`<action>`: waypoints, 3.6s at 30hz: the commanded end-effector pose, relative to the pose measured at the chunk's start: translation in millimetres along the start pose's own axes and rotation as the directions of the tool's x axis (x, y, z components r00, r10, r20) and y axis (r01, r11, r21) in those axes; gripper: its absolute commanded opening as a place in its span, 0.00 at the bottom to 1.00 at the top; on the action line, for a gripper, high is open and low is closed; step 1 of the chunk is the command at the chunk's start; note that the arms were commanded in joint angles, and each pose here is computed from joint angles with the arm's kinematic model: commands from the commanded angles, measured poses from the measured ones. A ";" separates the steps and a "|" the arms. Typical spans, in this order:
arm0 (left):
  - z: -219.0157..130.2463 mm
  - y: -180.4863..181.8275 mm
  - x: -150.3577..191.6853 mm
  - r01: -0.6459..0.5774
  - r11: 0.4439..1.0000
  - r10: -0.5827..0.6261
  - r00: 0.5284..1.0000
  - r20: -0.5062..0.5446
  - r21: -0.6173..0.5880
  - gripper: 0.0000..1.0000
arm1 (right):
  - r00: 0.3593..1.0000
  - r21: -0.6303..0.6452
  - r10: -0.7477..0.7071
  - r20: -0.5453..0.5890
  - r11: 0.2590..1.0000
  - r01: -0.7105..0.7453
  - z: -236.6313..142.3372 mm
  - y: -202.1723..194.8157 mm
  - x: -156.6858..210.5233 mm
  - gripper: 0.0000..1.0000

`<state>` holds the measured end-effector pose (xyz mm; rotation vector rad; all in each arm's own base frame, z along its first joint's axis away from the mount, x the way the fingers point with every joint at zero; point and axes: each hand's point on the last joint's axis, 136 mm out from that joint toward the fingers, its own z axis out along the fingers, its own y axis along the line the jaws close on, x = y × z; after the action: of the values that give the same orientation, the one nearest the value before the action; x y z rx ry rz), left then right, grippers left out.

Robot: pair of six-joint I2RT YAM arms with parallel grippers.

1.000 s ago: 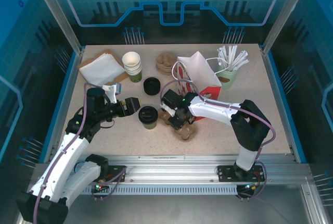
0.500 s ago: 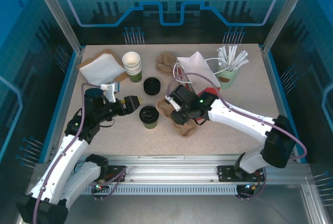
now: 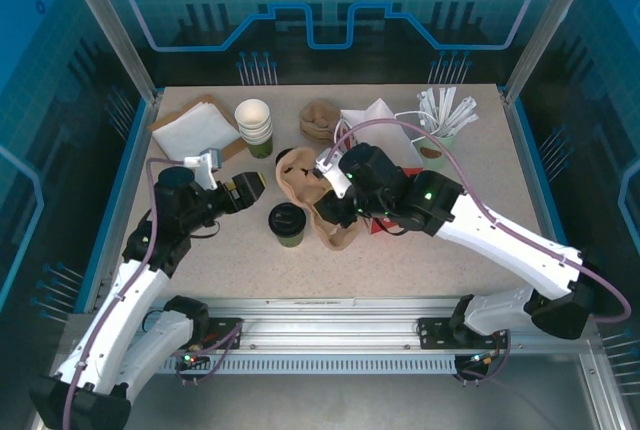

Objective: Pack the takeout coffee

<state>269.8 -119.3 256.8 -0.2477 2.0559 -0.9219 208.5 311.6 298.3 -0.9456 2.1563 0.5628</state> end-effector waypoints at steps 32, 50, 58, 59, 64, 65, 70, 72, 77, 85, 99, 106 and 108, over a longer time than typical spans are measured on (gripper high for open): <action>115.4 -172.9 -20.7 -0.178 0.930 0.224 0.968 -0.112 0.321 0.42 | 0.963 0.375 0.117 0.241 0.904 -0.204 -82.9 -173.5 -89.1 0.25; 123.5 -163.7 -11.1 -0.137 0.940 0.183 0.975 -0.123 0.313 0.05 | 0.973 0.364 0.191 0.129 0.904 -0.226 -40.7 -190.8 -54.4 0.24; 122.5 -162.8 -8.8 -0.135 0.940 0.182 0.975 -0.127 0.312 0.00 | 0.972 0.382 0.213 0.102 0.894 -0.235 -39.9 -202.2 -44.8 0.24; 122.6 -161.9 -8.1 -0.135 0.941 0.182 0.975 -0.129 0.310 0.00 | 0.973 0.384 0.212 0.096 0.893 -0.232 -39.4 -202.8 -43.7 0.24; 122.6 -161.4 -8.0 -0.134 0.941 0.181 0.975 -0.126 0.309 0.00 | 0.973 0.387 0.221 0.073 0.892 -0.232 -34.6 -205.0 -37.9 0.23; 122.6 -161.3 -7.3 -0.134 0.941 0.181 0.975 -0.128 0.309 0.00 | 0.972 0.389 0.223 0.069 0.892 -0.232 -33.0 -205.8 -37.0 0.23; 122.8 -160.7 -6.0 -0.136 0.941 0.183 0.975 -0.127 0.311 0.00 | 0.972 0.388 0.228 0.053 0.892 -0.230 -26.2 -208.3 -35.7 0.23; 122.0 -160.5 -5.8 -0.134 0.941 0.181 0.975 -0.128 0.311 0.00 | 0.973 0.394 0.228 0.044 0.891 -0.226 -25.3 -209.4 -34.0 0.23; 121.0 -158.9 -7.4 -0.139 0.942 0.182 0.977 -0.116 0.305 0.00 | 0.971 0.399 0.237 0.017 0.889 -0.224 -27.1 -207.6 -25.7 0.23; 123.8 -155.8 -5.9 -0.140 0.944 0.181 0.977 -0.113 0.298 0.00 | 0.962 0.406 0.271 -0.035 0.883 -0.234 -27.3 -205.4 -10.8 0.23; 117.1 -150.0 -5.6 -0.146 0.948 0.180 0.979 -0.097 0.283 0.00 | 0.955 0.429 0.295 -0.034 0.867 -0.253 -33.6 -212.4 -13.7 0.23; 118.6 -146.0 -3.7 -0.155 0.949 0.187 0.978 -0.096 0.273 0.00 | 0.945 0.433 0.321 -0.072 0.863 -0.260 -29.4 -209.4 2.6 0.23; 119.2 -145.3 -3.1 -0.159 0.949 0.191 0.977 -0.097 0.271 0.00 | 0.941 0.438 0.329 -0.085 0.860 -0.261 -26.9 -210.3 7.7 0.23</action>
<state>344.8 -285.3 309.5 0.1180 2.0289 -1.1255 358.4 165.6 297.2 -0.4559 2.4054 0.1650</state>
